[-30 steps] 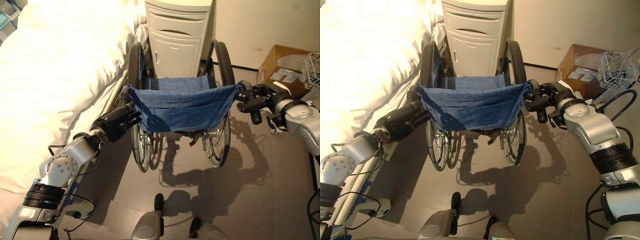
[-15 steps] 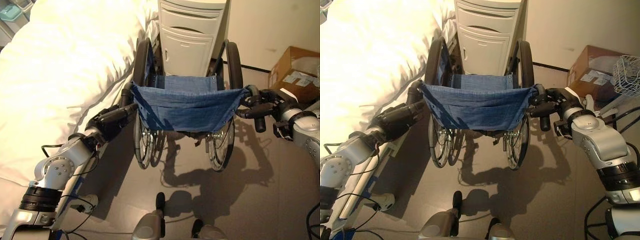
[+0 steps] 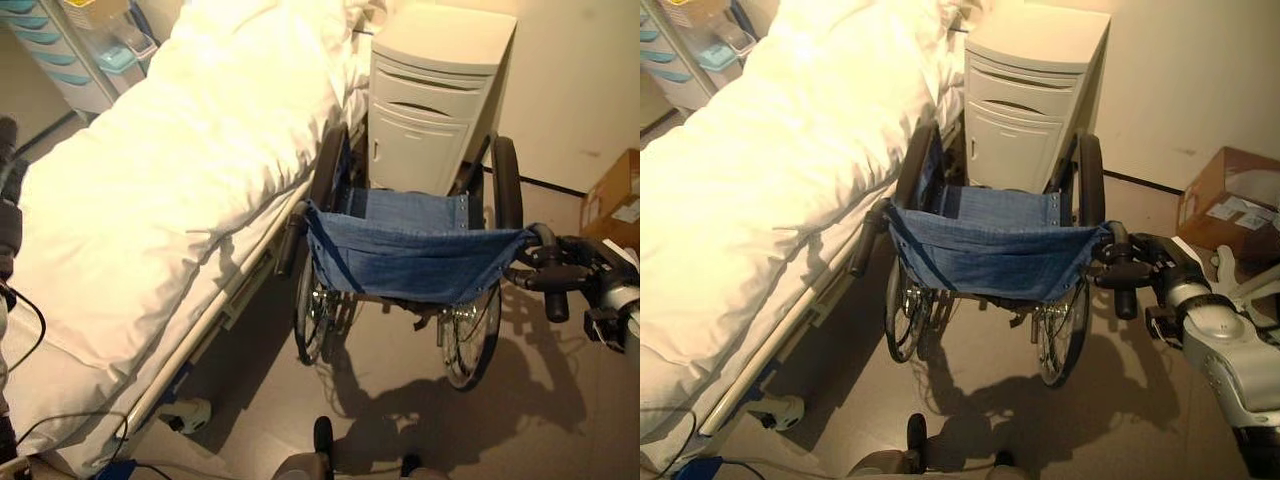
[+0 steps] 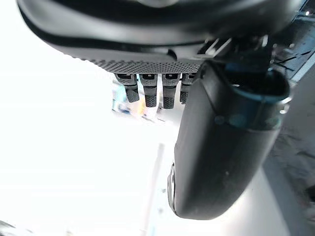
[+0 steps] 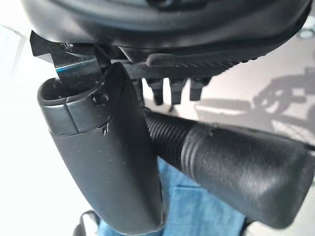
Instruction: Push the wheelchair next to the bed
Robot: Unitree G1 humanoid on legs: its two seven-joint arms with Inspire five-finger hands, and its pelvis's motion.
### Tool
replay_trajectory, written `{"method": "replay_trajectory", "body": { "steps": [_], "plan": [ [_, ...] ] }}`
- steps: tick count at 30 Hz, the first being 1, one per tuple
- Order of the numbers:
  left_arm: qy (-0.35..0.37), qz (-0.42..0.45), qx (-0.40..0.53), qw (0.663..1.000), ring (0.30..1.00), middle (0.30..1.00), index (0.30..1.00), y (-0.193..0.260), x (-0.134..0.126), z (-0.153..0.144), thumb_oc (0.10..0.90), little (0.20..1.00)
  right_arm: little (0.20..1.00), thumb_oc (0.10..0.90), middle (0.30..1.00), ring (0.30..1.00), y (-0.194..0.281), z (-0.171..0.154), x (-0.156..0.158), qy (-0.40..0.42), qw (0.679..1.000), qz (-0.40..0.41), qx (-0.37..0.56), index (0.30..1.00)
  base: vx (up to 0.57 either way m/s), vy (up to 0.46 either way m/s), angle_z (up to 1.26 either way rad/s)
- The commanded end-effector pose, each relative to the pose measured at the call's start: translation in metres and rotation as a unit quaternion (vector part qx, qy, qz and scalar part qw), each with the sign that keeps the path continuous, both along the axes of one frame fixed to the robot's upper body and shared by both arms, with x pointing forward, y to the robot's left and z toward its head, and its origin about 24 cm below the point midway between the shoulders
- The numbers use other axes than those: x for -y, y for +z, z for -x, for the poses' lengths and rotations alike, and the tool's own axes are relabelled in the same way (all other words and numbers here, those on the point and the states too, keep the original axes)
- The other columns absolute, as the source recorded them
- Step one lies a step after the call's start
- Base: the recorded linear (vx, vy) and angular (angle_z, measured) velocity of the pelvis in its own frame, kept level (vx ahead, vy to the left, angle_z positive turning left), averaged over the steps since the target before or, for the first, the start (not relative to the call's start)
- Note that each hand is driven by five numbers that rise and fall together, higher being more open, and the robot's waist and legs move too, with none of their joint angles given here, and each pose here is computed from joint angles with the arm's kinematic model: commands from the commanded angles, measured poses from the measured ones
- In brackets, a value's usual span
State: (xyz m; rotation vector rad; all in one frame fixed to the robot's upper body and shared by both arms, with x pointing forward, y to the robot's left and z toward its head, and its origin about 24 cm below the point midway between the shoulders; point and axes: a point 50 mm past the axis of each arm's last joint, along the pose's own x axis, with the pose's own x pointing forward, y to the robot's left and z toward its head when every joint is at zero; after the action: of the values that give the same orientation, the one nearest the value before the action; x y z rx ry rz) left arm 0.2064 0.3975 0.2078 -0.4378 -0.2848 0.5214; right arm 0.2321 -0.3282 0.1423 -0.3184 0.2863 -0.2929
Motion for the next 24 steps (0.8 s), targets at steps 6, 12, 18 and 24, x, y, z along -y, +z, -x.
{"method": "replay_trajectory", "body": {
  "steps": [6,12,18,24],
  "plan": [
    [0.007,-0.06,0.039,0.997,0.9,0.9,0.9,0.028,-0.009,0.016,0.8,0.9,0.9,0.8,0.9,0.9,0.107,0.027,0.053,-0.201,0.918,0.054,0.336,0.9,0.0,-0.031,0.15],
    [-0.004,-0.036,0.015,0.999,0.9,0.9,0.9,0.011,-0.012,0.016,0.8,0.9,0.9,0.8,0.9,0.9,0.093,0.046,0.074,-0.331,0.872,0.021,0.36,0.9,0.01,-0.021,-0.03],
    [-0.022,-0.006,-0.021,1.0,0.9,0.9,0.9,-0.006,-0.006,0.012,0.8,0.9,0.9,0.8,0.9,0.9,0.08,0.065,0.093,-0.438,0.834,0.057,0.331,0.9,0.01,-0.006,-0.03],
    [-0.045,0.013,-0.061,0.997,0.9,0.9,0.9,-0.025,0.001,0.004,0.8,0.9,0.9,0.8,0.9,0.9,0.088,0.086,0.101,-0.568,0.731,0.126,0.357,0.9,0.01,-0.01,-0.11]
  ]
}}
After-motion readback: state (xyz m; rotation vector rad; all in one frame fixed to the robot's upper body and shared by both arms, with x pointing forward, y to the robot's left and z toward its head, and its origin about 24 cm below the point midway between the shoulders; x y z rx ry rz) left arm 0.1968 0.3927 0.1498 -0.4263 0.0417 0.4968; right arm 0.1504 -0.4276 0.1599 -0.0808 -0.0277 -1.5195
